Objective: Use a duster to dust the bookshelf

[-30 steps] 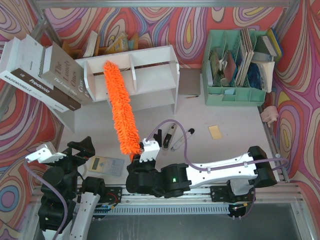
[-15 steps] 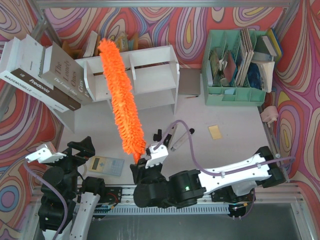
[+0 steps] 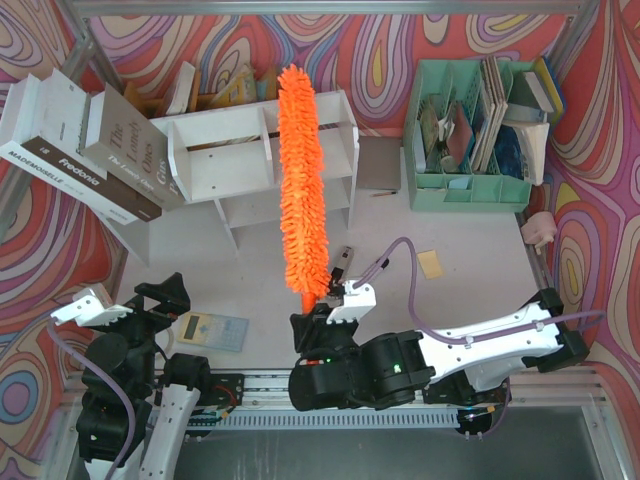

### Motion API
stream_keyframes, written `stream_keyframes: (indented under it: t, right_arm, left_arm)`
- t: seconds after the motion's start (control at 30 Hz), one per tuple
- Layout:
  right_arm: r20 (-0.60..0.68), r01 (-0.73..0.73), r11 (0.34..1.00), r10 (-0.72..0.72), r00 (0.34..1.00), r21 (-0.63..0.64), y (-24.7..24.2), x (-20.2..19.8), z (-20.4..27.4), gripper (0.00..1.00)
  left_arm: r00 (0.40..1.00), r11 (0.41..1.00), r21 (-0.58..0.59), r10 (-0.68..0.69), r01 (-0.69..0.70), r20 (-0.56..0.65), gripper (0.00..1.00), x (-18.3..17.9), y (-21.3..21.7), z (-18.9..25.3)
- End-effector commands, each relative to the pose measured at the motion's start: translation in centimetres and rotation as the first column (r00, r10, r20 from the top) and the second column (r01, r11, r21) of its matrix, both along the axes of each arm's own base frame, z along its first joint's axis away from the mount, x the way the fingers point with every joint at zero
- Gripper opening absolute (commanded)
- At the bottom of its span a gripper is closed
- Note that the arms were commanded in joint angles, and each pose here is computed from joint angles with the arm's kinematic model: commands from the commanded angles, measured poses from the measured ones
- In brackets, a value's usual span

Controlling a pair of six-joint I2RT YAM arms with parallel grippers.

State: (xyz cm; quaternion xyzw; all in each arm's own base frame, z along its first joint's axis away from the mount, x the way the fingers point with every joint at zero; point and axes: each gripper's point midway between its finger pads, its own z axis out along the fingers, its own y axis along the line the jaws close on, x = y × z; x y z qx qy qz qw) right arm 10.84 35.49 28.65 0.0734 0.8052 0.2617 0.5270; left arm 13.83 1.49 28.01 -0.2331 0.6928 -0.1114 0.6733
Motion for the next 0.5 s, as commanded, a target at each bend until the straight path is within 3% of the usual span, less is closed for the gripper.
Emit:
stream_keyframes:
  t: [0.0, 0.17, 0.47]
  right_arm:
    - [-0.005, 0.084, 0.996, -0.084, 0.996, 0.011, -2.2, 1.0, -1.2, 0.0]
    - [-0.083, 0.061, 0.998, -0.06, 0.995, 0.003, -1.7, 1.2, -3.9, 0.0]
    - [-0.039, -0.138, 0.987, 0.135, 0.99, -0.08, 4.0, 0.1, -3.3, 0.0]
  left_arm:
    - [1.0, 1.0, -0.003, -0.01, 0.01, -0.004, 0.99, 0.2, -0.2, -0.1]
    - [1.0, 1.0, -0.005, -0.012, 0.012, -0.004, 0.98, 0.2, -0.3, -0.1]
    - [1.0, 1.0, -0.004, -0.012, 0.012, -0.004, 0.98, 0.2, -0.2, -0.1]
